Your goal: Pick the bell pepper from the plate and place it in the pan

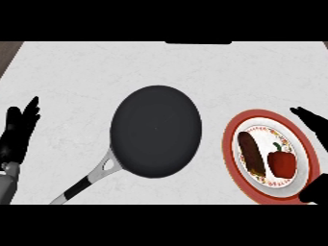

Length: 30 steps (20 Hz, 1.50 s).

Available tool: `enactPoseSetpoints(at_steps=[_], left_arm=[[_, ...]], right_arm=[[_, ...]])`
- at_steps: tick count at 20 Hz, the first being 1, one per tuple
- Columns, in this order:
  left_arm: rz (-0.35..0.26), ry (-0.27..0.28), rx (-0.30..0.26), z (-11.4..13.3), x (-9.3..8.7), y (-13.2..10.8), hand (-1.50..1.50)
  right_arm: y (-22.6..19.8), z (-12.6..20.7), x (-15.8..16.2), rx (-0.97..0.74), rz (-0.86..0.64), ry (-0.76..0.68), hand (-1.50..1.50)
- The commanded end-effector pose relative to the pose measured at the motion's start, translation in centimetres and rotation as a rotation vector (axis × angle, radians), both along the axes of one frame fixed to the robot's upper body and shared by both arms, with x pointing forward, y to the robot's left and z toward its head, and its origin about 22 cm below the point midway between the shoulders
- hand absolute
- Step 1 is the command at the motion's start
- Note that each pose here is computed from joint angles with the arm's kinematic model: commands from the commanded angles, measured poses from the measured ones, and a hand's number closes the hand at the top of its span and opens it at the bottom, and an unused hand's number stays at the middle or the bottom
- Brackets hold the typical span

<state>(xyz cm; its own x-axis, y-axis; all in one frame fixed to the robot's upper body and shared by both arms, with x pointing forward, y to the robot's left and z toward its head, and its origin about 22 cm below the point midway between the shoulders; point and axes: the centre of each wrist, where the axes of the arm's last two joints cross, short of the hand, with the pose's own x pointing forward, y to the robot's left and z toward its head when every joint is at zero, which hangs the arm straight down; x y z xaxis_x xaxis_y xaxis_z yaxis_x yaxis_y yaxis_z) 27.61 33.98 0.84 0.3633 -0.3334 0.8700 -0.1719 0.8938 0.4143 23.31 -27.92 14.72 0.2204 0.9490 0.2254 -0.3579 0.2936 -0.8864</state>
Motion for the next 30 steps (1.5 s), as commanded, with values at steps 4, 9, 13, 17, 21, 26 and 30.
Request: enactPoseSetpoints(at_steps=[4, 9, 13, 17, 21, 26, 30], left_arm=[[0.011, -0.005, -0.001, 1.0, -0.6, 0.0, 0.00], [0.012, -0.008, -0.007, 0.5, -2.7, -0.1, 0.00], [0.032, 0.009, 0.000, -0.7, -0.9, 1.6, 0.00], [0.019, 0.000, -0.008, -0.1, -1.8, 2.0, 0.00], [0.023, 0.010, -0.016, 0.9, -0.7, 1.3, 0.00], [0.004, -0.009, 0.003, -1.7, -1.0, -0.5, 0.00], [0.026, -0.006, -0.003, -0.6, -1.5, 2.5, 0.00]], right_arm=[[0.6, -4.2, 0.4, -0.057, -0.003, 0.050, -1.50], [1.7, -4.5, 1.3, -0.101, -0.024, 0.076, -1.50], [1.5, -6.0, -0.4, -0.118, 0.008, 0.088, -1.50], [1.4, -5.9, 1.9, -0.095, -0.002, 0.087, -1.50], [2.6, -7.5, 0.2, -0.108, -0.001, 0.080, -1.50], [2.4, -8.4, 2.4, -0.108, 0.000, 0.102, -1.50], [1.9, -8.4, 2.7, -0.108, -0.021, 0.131, -1.50]])
